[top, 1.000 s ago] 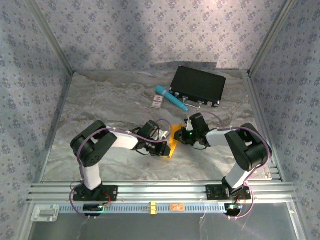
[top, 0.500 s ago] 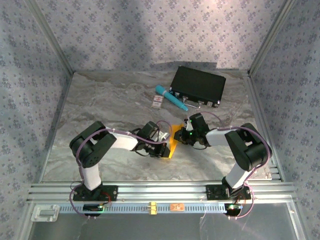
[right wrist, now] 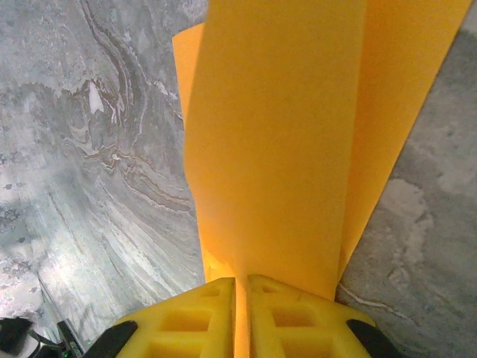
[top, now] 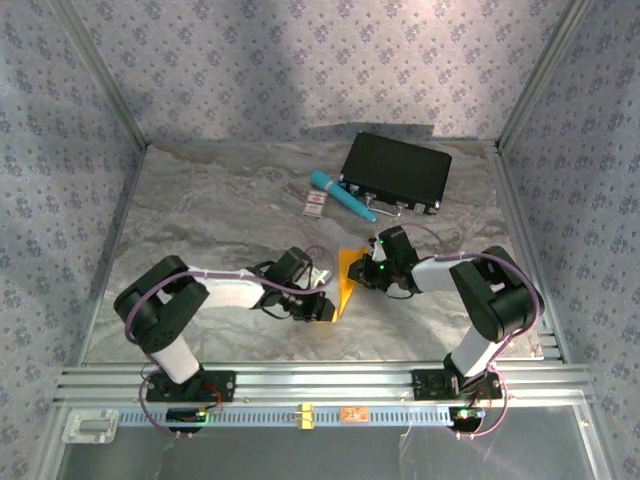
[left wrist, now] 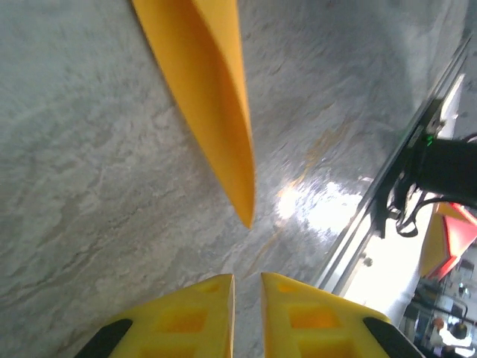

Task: Fold a paper plane with a square sheet of paper (pick it up from the middle)
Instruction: Fold the wing for the fifth time at the center of the table.

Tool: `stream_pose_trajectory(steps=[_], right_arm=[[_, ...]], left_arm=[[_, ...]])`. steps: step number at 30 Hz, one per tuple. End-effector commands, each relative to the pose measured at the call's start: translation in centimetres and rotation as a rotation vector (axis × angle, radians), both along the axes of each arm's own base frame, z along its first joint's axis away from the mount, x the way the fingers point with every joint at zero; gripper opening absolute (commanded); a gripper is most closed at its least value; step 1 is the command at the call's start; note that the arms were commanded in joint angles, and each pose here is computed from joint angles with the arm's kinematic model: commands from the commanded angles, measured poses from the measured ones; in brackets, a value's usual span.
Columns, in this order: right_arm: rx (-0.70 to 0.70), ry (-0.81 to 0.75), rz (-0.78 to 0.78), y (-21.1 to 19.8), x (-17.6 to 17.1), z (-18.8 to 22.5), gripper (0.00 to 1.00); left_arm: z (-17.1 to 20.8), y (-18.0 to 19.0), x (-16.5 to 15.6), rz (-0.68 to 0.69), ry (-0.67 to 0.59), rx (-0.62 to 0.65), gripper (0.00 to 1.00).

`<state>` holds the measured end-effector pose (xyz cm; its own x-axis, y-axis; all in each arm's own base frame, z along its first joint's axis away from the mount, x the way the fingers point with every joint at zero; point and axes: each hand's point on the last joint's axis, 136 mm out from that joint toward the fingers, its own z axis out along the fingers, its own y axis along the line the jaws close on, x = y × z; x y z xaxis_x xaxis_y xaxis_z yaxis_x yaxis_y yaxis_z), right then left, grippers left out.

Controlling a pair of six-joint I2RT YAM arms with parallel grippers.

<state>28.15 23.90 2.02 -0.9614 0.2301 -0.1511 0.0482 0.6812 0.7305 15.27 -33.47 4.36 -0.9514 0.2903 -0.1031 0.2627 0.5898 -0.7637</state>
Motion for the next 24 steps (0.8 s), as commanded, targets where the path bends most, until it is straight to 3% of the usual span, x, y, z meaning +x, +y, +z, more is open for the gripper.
stream_pose_trajectory(steps=[1,11,24], right_arm=[[-0.111,0.073,-0.056,-1.3,-1.0,-4.0,0.14],[-0.078,0.105,-0.175,-1.4,-1.4,-4.1,0.14],[-0.091,0.106,-0.176,-1.3,-1.4,-4.1,0.14]], left_arm=[[1.8,0.3,2.1,0.086,-0.04,-0.03,0.17],[3.9,-3.8,6.4,0.132,-0.024,-0.14,0.08],[2.1,-5.3,6.6,0.109,0.024,-0.118,0.06]])
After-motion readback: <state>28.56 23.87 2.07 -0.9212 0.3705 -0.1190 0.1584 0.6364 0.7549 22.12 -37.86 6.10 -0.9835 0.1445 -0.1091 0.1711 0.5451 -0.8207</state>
